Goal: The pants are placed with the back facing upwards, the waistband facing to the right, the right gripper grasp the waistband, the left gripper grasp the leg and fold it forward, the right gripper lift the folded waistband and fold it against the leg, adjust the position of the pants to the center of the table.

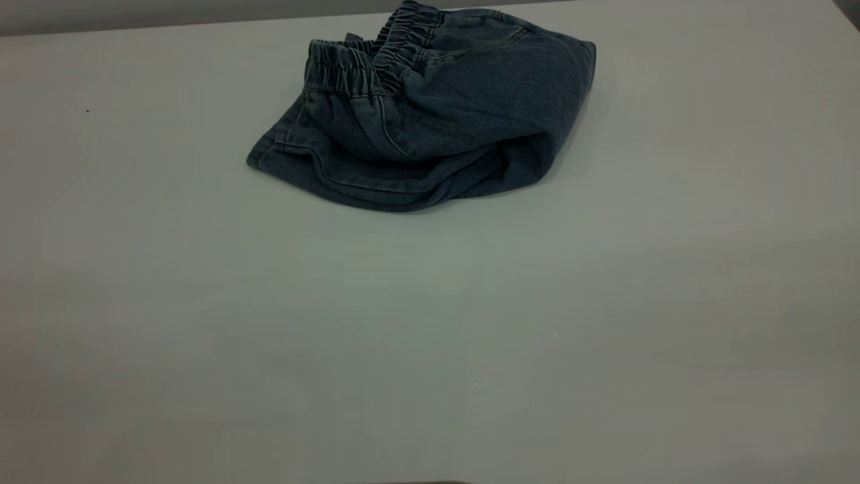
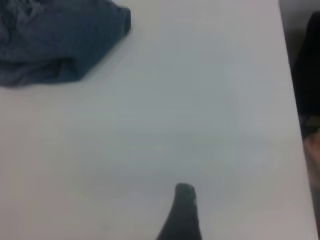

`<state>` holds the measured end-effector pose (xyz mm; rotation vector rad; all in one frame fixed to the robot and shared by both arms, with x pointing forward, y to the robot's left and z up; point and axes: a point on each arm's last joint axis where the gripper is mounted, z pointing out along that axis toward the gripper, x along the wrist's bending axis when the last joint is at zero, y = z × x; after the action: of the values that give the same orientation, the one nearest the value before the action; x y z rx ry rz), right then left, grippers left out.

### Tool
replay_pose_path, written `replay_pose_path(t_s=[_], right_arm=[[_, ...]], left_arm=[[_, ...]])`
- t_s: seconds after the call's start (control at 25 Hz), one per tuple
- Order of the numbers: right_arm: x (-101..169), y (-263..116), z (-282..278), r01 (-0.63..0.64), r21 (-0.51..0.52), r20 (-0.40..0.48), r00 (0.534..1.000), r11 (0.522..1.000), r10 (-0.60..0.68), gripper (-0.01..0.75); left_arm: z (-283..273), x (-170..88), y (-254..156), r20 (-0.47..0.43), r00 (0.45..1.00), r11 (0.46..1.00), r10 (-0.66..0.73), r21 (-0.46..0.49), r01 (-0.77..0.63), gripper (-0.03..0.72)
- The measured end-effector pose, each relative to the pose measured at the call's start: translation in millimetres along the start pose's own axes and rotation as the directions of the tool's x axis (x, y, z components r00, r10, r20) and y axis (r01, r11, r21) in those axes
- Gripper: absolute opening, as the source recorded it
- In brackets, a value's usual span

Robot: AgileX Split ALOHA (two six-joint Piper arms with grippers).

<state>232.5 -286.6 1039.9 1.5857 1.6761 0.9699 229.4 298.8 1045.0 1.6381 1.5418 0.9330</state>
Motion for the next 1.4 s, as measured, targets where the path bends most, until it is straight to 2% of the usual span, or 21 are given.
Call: replay_pose_path(t_s=[0.68, 0.92, 1.4], right_arm=[[0.5, -0.4, -0.6, -0.002, -0.005, -0.004, 1.000, 1.000, 0.002, 0.563], [-7.3, -1.0, -0.7, -0.060, -0.004, 0.084, 0.995, 0.998, 0.060, 0.558], [-8.1, -1.0, -0.8, -0.075, -0.006, 0.094, 0.993, 0.997, 0.075, 0.552]], left_arm=[[0.0, -0.1, -0.1, 0.001, 1.000, 1.000, 0.000, 0.002, 0.000, 0.456], [0.0, -0.1, -0.3, 0.001, 1.000, 1.000, 0.000, 0.003, 0.000, 0.456], [0.0, -0.1, -0.3, 0.001, 1.000, 1.000, 0.000, 0.004, 0.000, 0.456]])
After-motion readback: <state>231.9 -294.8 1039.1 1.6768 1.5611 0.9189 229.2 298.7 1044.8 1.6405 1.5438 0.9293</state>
